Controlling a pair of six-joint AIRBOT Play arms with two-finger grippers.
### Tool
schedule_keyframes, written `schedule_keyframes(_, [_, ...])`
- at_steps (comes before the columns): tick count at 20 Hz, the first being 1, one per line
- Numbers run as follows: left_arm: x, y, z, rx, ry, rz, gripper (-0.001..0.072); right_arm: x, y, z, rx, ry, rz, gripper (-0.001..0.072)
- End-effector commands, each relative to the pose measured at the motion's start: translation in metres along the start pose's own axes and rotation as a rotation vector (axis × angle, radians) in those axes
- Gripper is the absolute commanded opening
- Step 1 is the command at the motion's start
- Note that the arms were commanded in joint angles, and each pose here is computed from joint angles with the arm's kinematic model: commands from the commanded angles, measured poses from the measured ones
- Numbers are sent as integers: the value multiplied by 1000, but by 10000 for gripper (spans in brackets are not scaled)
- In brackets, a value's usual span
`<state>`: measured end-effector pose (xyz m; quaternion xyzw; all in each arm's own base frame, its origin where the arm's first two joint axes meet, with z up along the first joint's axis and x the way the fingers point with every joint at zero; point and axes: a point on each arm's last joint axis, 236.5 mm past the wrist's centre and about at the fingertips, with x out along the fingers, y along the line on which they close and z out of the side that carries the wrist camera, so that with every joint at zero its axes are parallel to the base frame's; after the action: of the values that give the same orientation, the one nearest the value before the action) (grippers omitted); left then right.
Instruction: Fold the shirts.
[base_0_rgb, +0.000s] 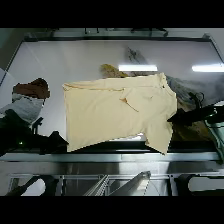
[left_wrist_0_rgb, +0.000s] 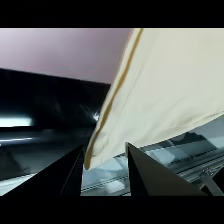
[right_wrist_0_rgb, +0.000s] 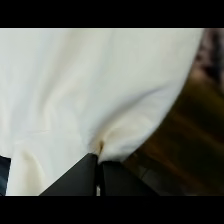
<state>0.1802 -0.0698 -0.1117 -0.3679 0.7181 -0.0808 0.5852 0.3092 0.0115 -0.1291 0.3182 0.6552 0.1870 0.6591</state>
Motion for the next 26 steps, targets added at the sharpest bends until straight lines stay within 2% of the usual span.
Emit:
schedule_keyframes(1, [30, 2, -11, 25, 140, 58, 294, -1, -13, -8, -27, 34, -58, 17])
schedule_keyframes(5, [47, -12, -3, 101, 248, 97, 242, -1, -10, -12, -26, 50, -46, 17])
schedule_keyframes(6, [46, -17, 4, 121, 245, 99, 170, -1, -10, -13, -25, 54, -42, 17])
schedule_keyframes(7, [45, -23, 12, 146, 233, 104, 7, -1, -8, -15, -25, 63, -36, 17])
schedule_keyframes(11, [22, -47, 38, 229, 126, 96, 14, -11, 5, -18, -54, 65, -20, 16])
schedule_keyframes(14, [-36, -94, 62, 345, -71, 28, 15, -50, 47, -8, -141, -43, 19, 16])
schedule_keyframes(16, [-120, -166, 67, 494, -318, -119, 15, -109, 122, 8, -288, -246, 155, 16])
schedule_keyframes(18, [-233, -236, 40, 659, -635, -235, 16, -203, 224, 5, -519, -530, 320, 16])
schedule_keyframes(20, [-349, -278, -15, 829, -1009, -176, 17, -308, 328, -32, -820, -893, 398, 16])
schedule_keyframes(22, [-429, -302, -79, 940, -1315, -25, 18, -385, 403, -86, -1029, -1227, 325, 16])
schedule_keyframes(24, [-484, -327, -130, 997, -1552, 127, 18, -425, 448, -123, -1133, -1443, 189, 16])
schedule_keyframes(26, [-506, -355, -160, 1091, -1624, 158, 18, -451, 481, -148, -1203, -1570, 124, 16])
